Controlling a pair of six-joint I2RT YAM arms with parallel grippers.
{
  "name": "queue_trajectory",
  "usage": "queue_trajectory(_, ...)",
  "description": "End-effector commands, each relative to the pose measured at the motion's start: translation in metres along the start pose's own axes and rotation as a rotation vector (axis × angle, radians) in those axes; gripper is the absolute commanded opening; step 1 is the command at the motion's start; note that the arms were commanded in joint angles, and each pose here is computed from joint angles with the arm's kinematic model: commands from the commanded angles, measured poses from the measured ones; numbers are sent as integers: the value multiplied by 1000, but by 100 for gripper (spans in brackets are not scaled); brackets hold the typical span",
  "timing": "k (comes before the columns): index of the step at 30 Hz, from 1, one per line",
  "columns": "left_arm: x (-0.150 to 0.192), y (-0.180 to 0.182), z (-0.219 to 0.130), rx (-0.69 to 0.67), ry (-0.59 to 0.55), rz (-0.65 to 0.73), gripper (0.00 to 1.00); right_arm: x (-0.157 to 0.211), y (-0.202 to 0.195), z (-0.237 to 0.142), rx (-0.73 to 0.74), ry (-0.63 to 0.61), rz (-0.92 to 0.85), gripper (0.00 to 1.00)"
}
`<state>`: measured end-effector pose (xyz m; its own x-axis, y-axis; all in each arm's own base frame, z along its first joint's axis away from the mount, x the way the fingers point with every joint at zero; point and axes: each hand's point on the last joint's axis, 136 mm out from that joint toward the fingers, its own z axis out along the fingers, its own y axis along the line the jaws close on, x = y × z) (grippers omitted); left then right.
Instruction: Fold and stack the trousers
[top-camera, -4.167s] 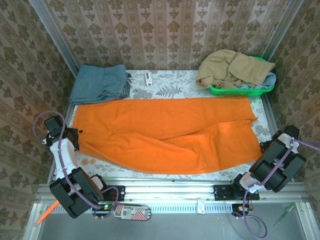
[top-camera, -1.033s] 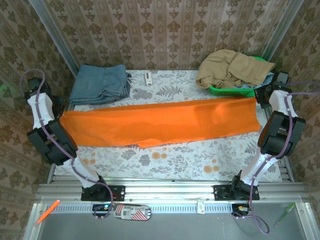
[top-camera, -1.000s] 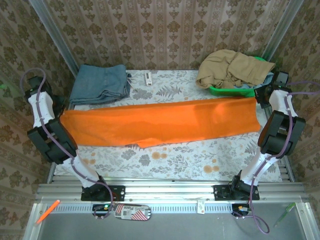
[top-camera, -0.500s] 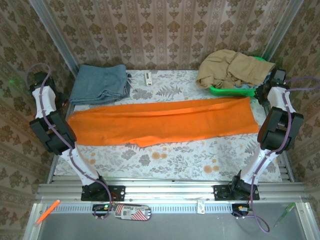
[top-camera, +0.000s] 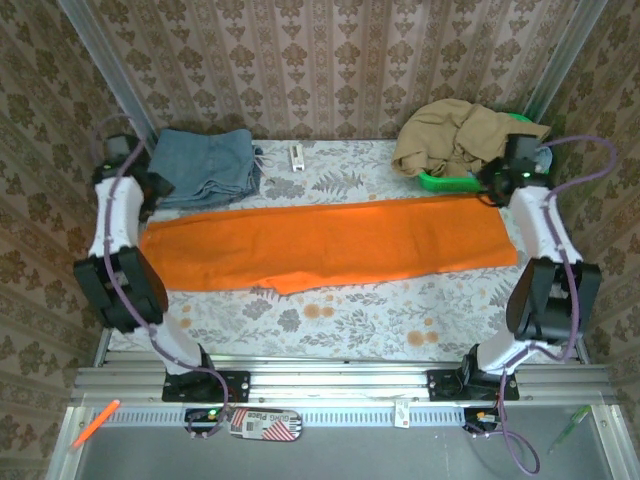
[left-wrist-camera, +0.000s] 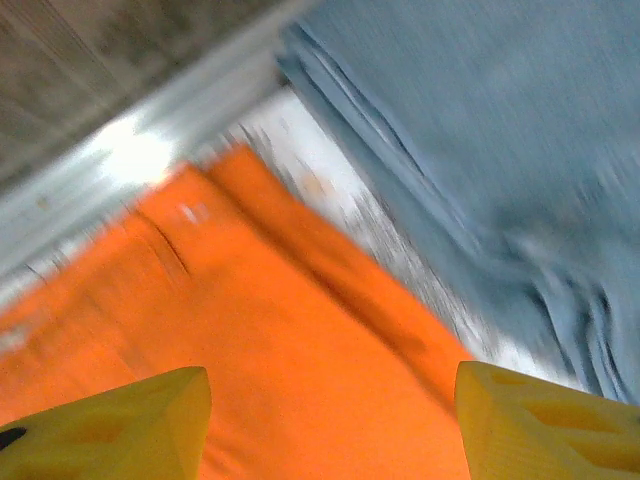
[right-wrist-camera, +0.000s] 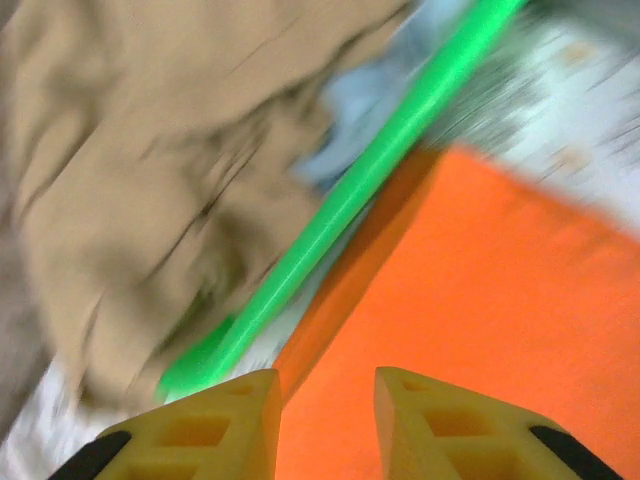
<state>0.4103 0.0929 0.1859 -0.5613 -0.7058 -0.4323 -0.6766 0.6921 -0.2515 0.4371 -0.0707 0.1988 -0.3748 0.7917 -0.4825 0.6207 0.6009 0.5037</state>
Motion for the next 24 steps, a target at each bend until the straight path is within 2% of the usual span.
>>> queue_trajectory(1, 55, -19, -1, 106, 51, 57, 65, 91, 25, -2, -53, 137, -177, 31)
queue_trajectory(3, 92, -28, 5, 171, 110, 102, 66, 147, 40, 3, -78, 252, -302, 29)
queue_trajectory(6, 137, -31, 13, 167, 176, 215, 66, 224, 57, 13, -87, 432, -497, 25)
queue_trajectory(10, 175, -37, 27, 195, 225, 287, 67, 285, 48, 30, -3, 606, -638, 21)
queue_trajectory(13, 190, -44, 42, 202, 270, 319, 67, 293, 37, 42, 25, 622, -645, 22)
queue_trajectory(19, 196, -57, 78, 176, 309, 364, 66, 285, 14, 73, 129, 656, -629, 25)
queue_trajectory(24, 195, -69, 89, 180, 322, 374, 65, 269, -11, 72, 178, 637, -593, 24)
